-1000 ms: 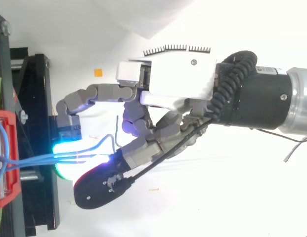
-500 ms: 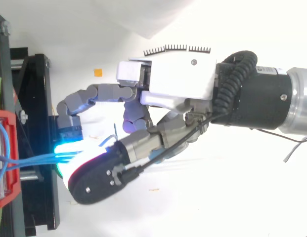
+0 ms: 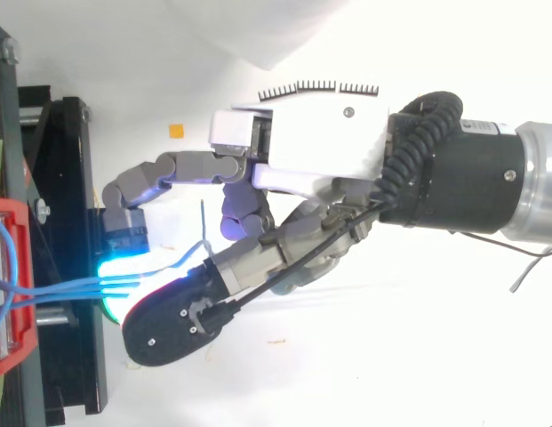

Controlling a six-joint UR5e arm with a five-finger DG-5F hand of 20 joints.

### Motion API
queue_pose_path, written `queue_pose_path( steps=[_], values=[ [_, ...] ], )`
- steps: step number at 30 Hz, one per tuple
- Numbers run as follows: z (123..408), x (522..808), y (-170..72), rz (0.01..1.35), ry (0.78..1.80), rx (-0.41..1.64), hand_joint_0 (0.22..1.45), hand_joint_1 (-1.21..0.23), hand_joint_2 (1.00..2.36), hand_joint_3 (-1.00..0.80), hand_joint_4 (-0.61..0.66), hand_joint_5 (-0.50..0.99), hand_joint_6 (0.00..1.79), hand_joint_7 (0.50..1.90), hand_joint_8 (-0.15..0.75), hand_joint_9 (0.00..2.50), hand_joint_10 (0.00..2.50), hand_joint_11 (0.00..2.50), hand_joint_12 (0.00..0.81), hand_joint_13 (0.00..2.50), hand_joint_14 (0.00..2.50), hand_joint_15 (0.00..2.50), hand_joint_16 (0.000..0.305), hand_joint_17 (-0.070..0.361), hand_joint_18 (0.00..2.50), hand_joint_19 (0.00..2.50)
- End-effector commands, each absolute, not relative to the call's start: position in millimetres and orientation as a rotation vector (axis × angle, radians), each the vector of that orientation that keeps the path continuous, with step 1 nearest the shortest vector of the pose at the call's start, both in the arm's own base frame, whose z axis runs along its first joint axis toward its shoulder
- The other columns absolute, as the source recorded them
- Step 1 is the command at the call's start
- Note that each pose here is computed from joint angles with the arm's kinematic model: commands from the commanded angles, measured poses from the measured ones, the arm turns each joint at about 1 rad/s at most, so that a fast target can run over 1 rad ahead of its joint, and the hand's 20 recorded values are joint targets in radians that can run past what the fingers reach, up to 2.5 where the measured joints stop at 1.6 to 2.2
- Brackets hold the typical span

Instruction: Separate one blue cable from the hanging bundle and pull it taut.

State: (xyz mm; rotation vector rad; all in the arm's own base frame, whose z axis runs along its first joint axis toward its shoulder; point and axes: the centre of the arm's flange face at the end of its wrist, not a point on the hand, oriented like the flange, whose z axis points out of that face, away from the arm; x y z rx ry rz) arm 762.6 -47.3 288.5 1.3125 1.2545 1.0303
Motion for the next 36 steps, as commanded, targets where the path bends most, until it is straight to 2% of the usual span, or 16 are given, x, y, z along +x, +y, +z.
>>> queue_pose_path(
  steps=[1, 7, 11, 13, 14, 15, 17, 18, 19, 20, 22, 24, 27, 29, 36],
  values=[
    [288.6, 762.8, -47.5, 1.031, 1.253, 1.312, 0.8, -0.76, 1.01, -0.42, -0.03, 0.15, 0.5, 1.34, 0.186, 2.42, 0.0, 2.5, 0.303, 1.38, 1.66, 1.12, 0.042, 0.094, 1.4, 1.51],
    [288.5, 762.6, -47.6, 1.03, 1.254, 1.313, 0.78, -0.79, 1.02, -0.27, -0.07, 0.15, 0.5, 1.33, 0.194, 2.41, 0.03, 2.5, 0.312, 1.38, 1.7, 1.12, 0.044, 0.1, 1.4, 1.49],
    [288.5, 762.7, -46.4, 1.031, 1.256, 1.312, 0.74, -0.88, 1.02, -0.17, -0.08, 0.15, 0.5, 1.35, 0.185, 2.41, 0.04, 2.5, 0.309, 1.38, 1.64, 1.14, 0.045, 0.101, 1.42, 1.44],
    [288.5, 762.6, -47.6, 1.03, 1.254, 1.313, 0.7, -0.94, 1.02, -0.22, -0.03, 0.14, 0.52, 1.32, 0.183, 2.4, 0.05, 2.5, 0.313, 1.4, 1.59, 1.17, 0.045, 0.102, 1.43, 1.43],
    [288.5, 762.6, -47.6, 1.03, 1.254, 1.313, 0.66, -0.94, 1.01, -0.41, -0.01, 0.14, 0.53, 1.29, 0.184, 2.4, 0.05, 2.5, 0.31, 1.39, 1.59, 1.19, 0.045, 0.102, 1.43, 1.43],
    [288.6, 762.8, -47.5, 1.031, 1.253, 1.312, 0.61, -0.91, 1.0, -0.5, -0.01, 0.14, 0.53, 1.29, 0.182, 2.4, 0.06, 2.5, 0.31, 1.4, 1.59, 1.18, 0.046, 0.102, 1.43, 1.44],
    [288.6, 762.8, -47.5, 1.031, 1.253, 1.312, 0.48, -0.68, 1.0, -0.5, 0.01, 0.15, 0.51, 1.34, 0.2, 2.44, 0.0, 2.5, 0.353, 1.44, 1.61, 1.12, 0.056, 0.126, 1.51, 1.37],
    [288.6, 762.8, -47.5, 1.031, 1.253, 1.312, 0.47, -0.65, 1.0, -0.5, 0.02, 0.15, 0.51, 1.35, 0.203, 2.44, 0.0, 2.49, 0.357, 1.44, 1.61, 1.13, 0.057, 0.129, 1.52, 1.36],
    [288.6, 762.8, -46.4, 1.032, 1.254, 1.311, 0.44, -0.53, 1.0, -0.5, 0.02, 0.15, 0.5, 1.36, 0.21, 2.46, 0.0, 2.47, 0.363, 1.46, 1.62, 1.1, 0.062, 0.139, 1.54, 1.28],
    [288.6, 762.8, -47.5, 1.031, 1.253, 1.312, 0.43, -0.48, 1.0, -0.5, 0.03, 0.15, 0.5, 1.36, 0.22, 2.46, 0.0, 2.46, 0.374, 1.47, 1.62, 1.1, 0.063, 0.142, 1.53, 1.24],
    [288.6, 762.8, -46.4, 1.032, 1.254, 1.311, 0.44, -0.45, 1.0, -0.5, 0.03, 0.15, 0.5, 1.35, 0.21, 2.46, 0.01, 2.46, 0.372, 1.46, 1.62, 1.09, 0.063, 0.141, 1.52, 1.24],
    [288.6, 762.8, -46.4, 1.032, 1.254, 1.311, 0.48, -0.43, 1.0, -0.5, 0.02, 0.15, 0.51, 1.34, 0.199, 2.44, 0.0, 2.48, 0.346, 1.43, 1.62, 1.11, 0.057, 0.128, 1.51, 1.37],
    [288.6, 762.8, -46.4, 1.032, 1.254, 1.311, 0.59, -0.48, 1.0, -0.5, -0.02, 0.14, 0.52, 1.28, 0.164, 2.4, 0.07, 2.49, 0.306, 1.39, 1.59, 1.16, 0.044, 0.099, 1.42, 1.46],
    [288.6, 762.8, -46.4, 1.032, 1.254, 1.311, 0.65, -0.53, 1.0, -0.5, -0.02, 0.15, 0.51, 1.32, 0.164, 2.39, 0.12, 2.46, 0.303, 1.4, 1.58, 1.17, 0.043, 0.097, 1.43, 1.45],
    [288.7, 763.0, -46.3, 1.033, 1.253, 1.31, 0.74, -0.65, 1.0, -0.5, -0.02, 0.15, 0.5, 1.34, 0.176, 2.4, 0.17, 2.47, 0.303, 1.42, 1.56, 1.19, 0.044, 0.098, 1.46, 1.44]
  ],
)
